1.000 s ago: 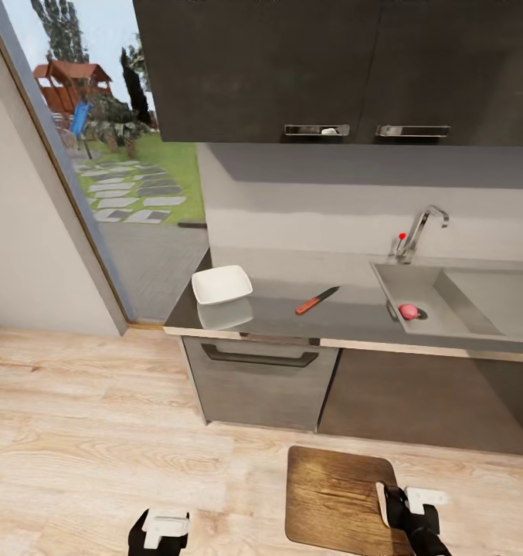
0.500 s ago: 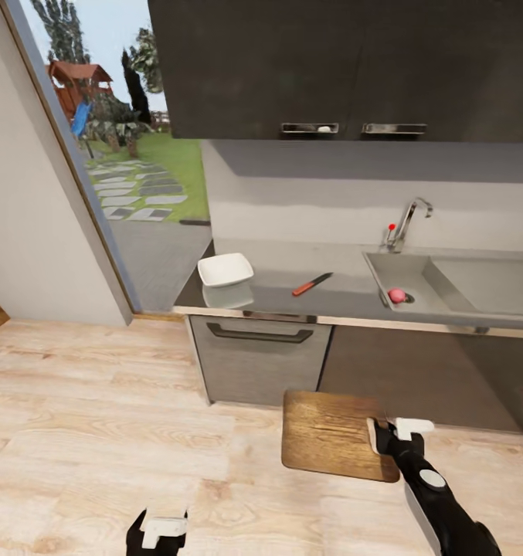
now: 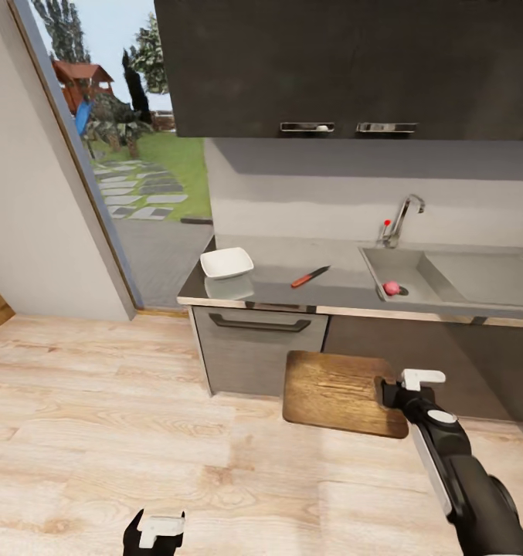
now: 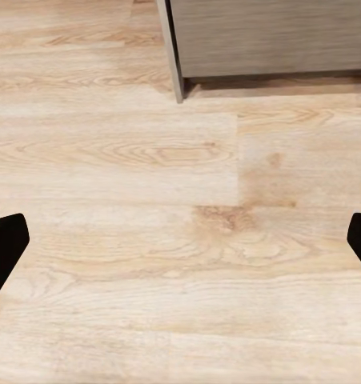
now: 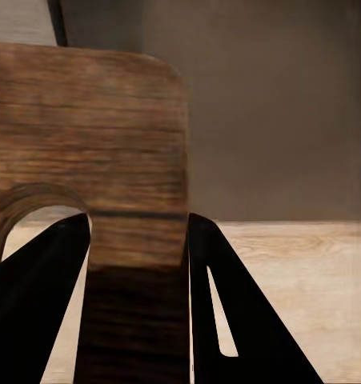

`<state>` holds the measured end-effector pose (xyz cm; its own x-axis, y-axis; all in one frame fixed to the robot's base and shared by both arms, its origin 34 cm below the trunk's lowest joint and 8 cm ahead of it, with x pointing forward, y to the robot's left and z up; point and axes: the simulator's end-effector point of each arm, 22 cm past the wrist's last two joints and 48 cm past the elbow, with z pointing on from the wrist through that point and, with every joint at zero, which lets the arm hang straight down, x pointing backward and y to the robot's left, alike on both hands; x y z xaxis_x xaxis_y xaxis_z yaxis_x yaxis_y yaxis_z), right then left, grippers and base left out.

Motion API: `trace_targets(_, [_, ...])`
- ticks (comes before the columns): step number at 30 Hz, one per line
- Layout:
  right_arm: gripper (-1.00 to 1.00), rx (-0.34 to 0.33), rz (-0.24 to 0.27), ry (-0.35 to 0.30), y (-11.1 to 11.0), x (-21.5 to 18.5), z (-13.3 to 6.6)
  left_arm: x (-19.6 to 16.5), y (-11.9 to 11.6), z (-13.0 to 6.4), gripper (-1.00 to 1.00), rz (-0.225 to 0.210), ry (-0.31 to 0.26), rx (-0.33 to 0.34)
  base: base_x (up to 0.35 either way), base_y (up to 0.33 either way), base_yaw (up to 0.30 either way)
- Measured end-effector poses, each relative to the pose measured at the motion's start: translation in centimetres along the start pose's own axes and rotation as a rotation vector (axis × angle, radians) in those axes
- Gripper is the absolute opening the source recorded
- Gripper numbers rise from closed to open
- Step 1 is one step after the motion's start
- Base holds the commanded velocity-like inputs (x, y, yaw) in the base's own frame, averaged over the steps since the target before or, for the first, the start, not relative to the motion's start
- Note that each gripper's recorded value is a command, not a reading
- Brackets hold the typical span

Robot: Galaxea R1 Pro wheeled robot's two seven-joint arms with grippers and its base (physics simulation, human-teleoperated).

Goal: In the kitchen, take the Vidalia onion out of the sink, dice it on the chopping board with the paring knife, put the diced onion into the bowl on the countertop, then place both the paring knife and the chopping board into the sink.

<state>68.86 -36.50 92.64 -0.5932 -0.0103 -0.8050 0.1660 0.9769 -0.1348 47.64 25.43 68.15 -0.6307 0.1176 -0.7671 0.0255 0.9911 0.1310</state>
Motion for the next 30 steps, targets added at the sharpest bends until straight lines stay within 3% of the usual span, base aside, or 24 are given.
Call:
trace_targets(3, [-1.0,0.002,0.002,-0.029,-0.2,-2.8,-1.5,0.0,0.0,0.0,1.0,0.0,0.0,-0.001,0.0,0.0,0.0])
trace_targets(9, [-1.0,0.002,-0.001,-0.014,-0.3,-4.4,-3.0,0.1,0.0,0.0,1.0,0.0,0.003,-0.002,0.0,0.0,0.0])
trace_targets(18, [-1.0,0.003,-0.003,0.003,-0.4,-4.5,-3.2,0.1,0.1,0.0,1.0,-0.001,0.003,-0.002,0.031,0.0,0.0])
trace_targets(23, [-1.0,0.014,-0.014,0.024,-1.0,-4.6,-3.2,0.1,0.1,0.0,1.0,-0.001,0.003,-0.003,0.206,0.0,0.0])
trace_targets(30, [-1.0,0.022,-0.009,0.018,-1.5,-7.8,-3.0,0.1,0.1,0.0,1.0,-0.001,0.003,-0.003,0.294,0.0,0.0])
